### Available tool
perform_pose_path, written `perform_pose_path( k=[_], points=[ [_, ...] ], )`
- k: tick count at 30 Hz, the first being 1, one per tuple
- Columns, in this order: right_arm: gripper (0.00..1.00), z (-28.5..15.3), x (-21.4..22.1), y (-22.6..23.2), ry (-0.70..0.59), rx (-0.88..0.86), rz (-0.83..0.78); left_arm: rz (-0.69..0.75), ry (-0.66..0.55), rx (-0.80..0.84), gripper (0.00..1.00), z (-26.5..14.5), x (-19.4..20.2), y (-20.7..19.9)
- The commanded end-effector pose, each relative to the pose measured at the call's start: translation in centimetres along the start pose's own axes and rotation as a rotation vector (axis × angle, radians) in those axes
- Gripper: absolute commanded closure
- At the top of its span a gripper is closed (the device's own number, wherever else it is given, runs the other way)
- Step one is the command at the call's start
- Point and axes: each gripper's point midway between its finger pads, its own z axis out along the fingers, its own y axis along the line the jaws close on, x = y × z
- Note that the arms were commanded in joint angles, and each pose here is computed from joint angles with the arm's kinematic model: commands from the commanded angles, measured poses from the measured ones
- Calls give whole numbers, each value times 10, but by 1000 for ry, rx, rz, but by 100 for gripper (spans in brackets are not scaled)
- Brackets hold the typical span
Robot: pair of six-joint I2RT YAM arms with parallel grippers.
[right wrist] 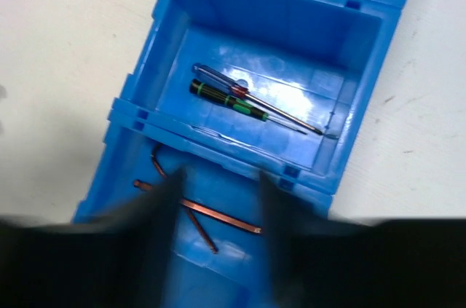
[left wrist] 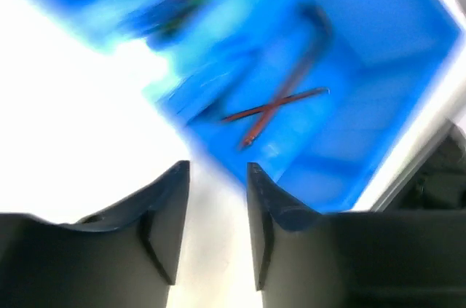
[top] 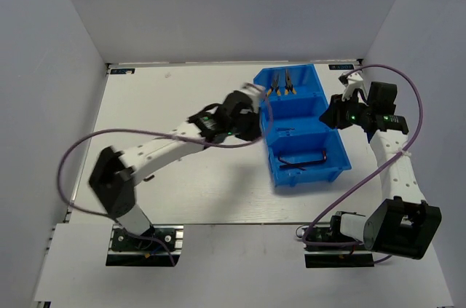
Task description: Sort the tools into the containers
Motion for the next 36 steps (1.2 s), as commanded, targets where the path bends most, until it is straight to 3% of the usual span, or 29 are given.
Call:
perform_pose_path(
  k=[1, 2, 3, 4, 5, 6, 7, 9, 10, 14, 19, 22, 36],
  points=[
    [68, 5, -2, 12, -20, -84, 1, -435, -217, -552, 67, -107, -10, 95],
    [82, 6, 0, 14, -16, -96, 3, -533, -115, -794, 67, -142, 48, 139],
    [100, 8, 3, 14, -7, -100, 9, -700, -158, -872, 72, -161, 67, 149],
    [100, 10, 5, 17, -3, -114, 9, -785, -220, -896, 72, -195, 76, 152],
    [100, 13, 7, 19, 4, -125, 0, -840, -156, -999, 70, -213, 124, 168],
    [100, 16, 10, 20, 14, -135, 1, -938, -209, -1028, 63, -226, 137, 172],
    [94, 20, 12, 23, 24, -154, -16, -990, -227, -1047, 61, -236, 152, 174],
    [67, 25, 15, 32, 53, -198, -40, -1065, -258, -1058, 58, -254, 186, 178],
    [61, 31, 18, 37, 70, -220, -41, -1086, -248, -1075, 56, -255, 202, 181],
    [54, 42, 15, 46, 100, -265, -37, -1082, -218, -1135, 45, -258, 213, 188],
    [52, 46, 16, 59, 127, -303, -43, -1032, -186, -1282, 37, -265, 205, 206],
    [52, 45, 23, 57, 138, -293, -45, -1039, -206, -1292, 36, -263, 202, 220],
    [50, 37, 33, 55, 159, -274, -51, -1033, 18, -1241, 34, -247, 234, 288]
  ],
)
